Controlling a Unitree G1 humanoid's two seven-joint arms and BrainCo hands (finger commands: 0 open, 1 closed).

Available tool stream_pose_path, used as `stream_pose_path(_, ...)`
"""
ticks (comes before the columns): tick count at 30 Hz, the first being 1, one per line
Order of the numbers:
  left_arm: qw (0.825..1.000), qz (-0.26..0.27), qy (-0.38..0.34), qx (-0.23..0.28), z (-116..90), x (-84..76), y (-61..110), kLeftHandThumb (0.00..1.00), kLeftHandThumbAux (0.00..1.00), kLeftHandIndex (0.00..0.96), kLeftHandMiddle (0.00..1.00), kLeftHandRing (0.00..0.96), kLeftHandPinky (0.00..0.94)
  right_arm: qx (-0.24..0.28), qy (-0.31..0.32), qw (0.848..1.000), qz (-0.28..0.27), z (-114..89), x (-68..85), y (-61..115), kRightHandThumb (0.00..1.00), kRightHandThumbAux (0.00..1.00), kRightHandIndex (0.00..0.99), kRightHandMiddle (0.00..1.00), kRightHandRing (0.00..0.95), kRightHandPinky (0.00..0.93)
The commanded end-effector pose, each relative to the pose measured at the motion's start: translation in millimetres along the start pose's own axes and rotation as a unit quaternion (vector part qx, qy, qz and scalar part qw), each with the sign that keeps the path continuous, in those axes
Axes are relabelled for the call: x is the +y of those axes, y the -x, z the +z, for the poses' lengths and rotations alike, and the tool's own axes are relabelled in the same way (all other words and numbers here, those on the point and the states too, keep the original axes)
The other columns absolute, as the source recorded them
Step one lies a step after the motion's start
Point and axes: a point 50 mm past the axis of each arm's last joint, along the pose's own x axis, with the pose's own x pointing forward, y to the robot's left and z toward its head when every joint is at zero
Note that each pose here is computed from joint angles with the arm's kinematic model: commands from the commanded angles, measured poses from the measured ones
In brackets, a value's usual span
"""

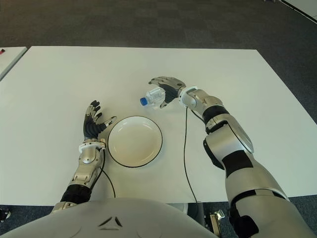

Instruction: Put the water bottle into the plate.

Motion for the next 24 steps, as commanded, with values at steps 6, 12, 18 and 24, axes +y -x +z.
stream_pose_path(6,0.999,0.0,0.007,0.048,-14.8,-3.6,10.1,0.0,0.976,0.121,0.13,0.123,0.157,0.019,0.006,1.0,0.003,-3.1,0.4,-1.0,0.0,0.86,0.0,0.0,0.0,0.061)
stream_pose_path(12,0.999,-0.001,0.005,0.048,-14.6,-4.0,10.2,0.0,0.972,0.118,0.127,0.121,0.155,0.025,0.003,1.0,0.003,-3.9,0.6,-1.4,0.0,0.861,0.0,0.0,0.0,0.068)
stream_pose_path(18,0.999,-0.001,0.0,0.046,-14.3,-4.1,10.3,0.0,0.967,0.117,0.127,0.12,0.154,0.03,0.0,1.0,0.003,-4.6,0.6,-1.6,0.0,0.86,0.0,0.0,0.0,0.069)
stream_pose_path(24,0.999,-0.001,-0.001,0.045,-14.2,-4.4,10.3,0.0,0.965,0.119,0.127,0.119,0.153,0.036,-0.001,0.999,0.003,-5.4,1.0,-1.8,0.0,0.861,0.0,0.0,0.0,0.074)
